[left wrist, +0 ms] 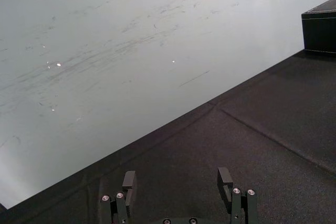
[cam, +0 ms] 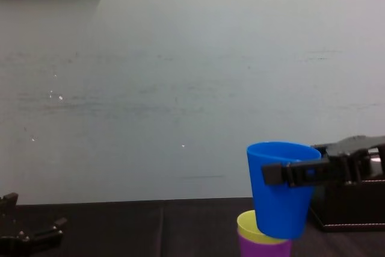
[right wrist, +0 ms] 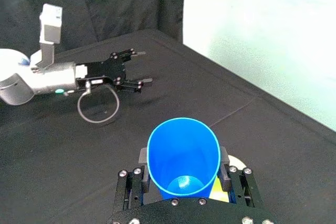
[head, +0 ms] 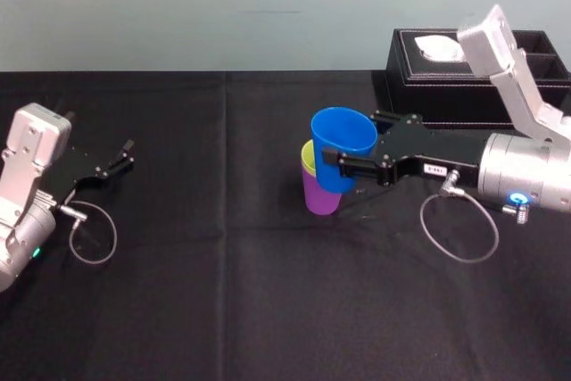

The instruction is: Stack the three plastic cups sequentially using one hand.

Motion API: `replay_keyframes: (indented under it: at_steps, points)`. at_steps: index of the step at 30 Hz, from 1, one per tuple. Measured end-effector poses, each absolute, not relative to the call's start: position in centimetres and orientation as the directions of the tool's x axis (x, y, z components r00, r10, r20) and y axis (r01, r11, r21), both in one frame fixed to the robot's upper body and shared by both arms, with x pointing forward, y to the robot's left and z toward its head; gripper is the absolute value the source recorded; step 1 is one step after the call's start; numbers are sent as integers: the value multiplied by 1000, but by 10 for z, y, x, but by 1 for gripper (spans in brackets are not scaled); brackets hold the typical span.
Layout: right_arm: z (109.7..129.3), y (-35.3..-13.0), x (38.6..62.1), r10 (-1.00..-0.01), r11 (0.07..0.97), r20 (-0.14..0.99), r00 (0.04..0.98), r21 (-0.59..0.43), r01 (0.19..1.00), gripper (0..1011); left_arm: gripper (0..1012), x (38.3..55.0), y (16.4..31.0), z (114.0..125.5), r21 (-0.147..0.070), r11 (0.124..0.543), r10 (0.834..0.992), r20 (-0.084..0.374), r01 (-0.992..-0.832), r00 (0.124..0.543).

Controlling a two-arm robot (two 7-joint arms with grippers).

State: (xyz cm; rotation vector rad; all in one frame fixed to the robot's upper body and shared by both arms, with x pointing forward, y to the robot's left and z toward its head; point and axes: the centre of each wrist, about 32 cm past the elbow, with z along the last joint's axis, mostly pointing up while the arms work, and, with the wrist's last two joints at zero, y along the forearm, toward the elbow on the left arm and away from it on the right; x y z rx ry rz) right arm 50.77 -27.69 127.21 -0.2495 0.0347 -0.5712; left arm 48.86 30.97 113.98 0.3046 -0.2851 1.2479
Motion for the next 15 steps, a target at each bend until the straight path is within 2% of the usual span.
replay_keyframes:
  at_steps: [15]
  points:
    - [1274, -270, 530, -571, 785, 66, 819, -250, 567, 728, 1011, 489, 310, 1140, 70, 287, 880, 374, -955, 292]
